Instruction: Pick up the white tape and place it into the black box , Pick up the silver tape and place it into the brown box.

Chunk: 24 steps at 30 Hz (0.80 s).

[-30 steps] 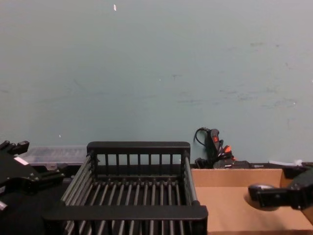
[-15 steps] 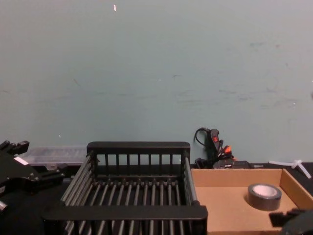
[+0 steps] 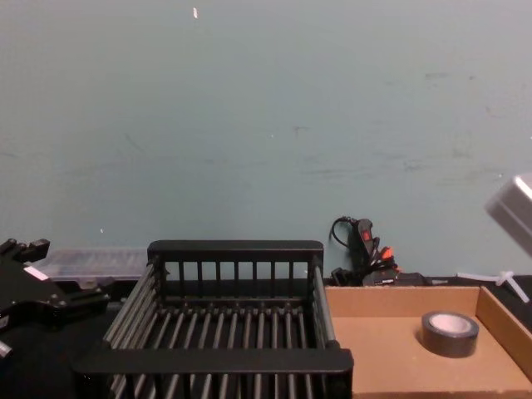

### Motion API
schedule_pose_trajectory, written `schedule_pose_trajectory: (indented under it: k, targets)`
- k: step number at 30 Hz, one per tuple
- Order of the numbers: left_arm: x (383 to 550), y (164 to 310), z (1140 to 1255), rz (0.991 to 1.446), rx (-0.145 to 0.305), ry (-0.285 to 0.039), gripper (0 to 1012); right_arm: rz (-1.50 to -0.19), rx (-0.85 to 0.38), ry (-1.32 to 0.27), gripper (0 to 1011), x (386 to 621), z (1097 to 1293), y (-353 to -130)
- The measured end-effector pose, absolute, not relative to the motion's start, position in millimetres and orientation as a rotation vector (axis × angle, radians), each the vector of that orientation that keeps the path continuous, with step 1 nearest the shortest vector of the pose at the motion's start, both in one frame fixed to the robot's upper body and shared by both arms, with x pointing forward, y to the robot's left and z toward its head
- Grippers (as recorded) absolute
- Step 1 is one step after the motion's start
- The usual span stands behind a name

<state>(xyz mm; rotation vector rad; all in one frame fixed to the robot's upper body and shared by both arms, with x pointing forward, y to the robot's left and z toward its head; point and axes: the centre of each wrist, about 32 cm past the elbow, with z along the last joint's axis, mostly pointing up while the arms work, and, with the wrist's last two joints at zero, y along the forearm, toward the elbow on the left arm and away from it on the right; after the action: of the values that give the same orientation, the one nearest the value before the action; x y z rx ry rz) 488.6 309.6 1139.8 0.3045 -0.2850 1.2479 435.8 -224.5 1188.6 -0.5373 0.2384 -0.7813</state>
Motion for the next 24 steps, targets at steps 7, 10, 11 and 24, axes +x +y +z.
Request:
schedule_pose_trajectory:
  k: [7, 10, 11, 24]
  targets:
    - [488.6, 309.7, 1139.8, 1.248, 0.305, -0.285, 1001, -0.752, -0.573, 0.206, 1002, 431.9, 1184.9, -217.3]
    - [488.6, 309.7, 1139.8, 1.248, 0.305, -0.285, 1001, -0.746, -0.585, 0.177, 1002, 430.1, 1183.7, -213.9]
    - [488.6, 309.7, 1139.8, 1.248, 0.305, -0.285, 1001, -0.745, -0.587, 0.171, 1002, 429.8, 1183.4, -213.2]
    - [488.6, 309.7, 1139.8, 1.248, 0.305, -0.285, 1001, -0.738, -0.589, 0.168, 1002, 431.6, 1176.8, -207.4]
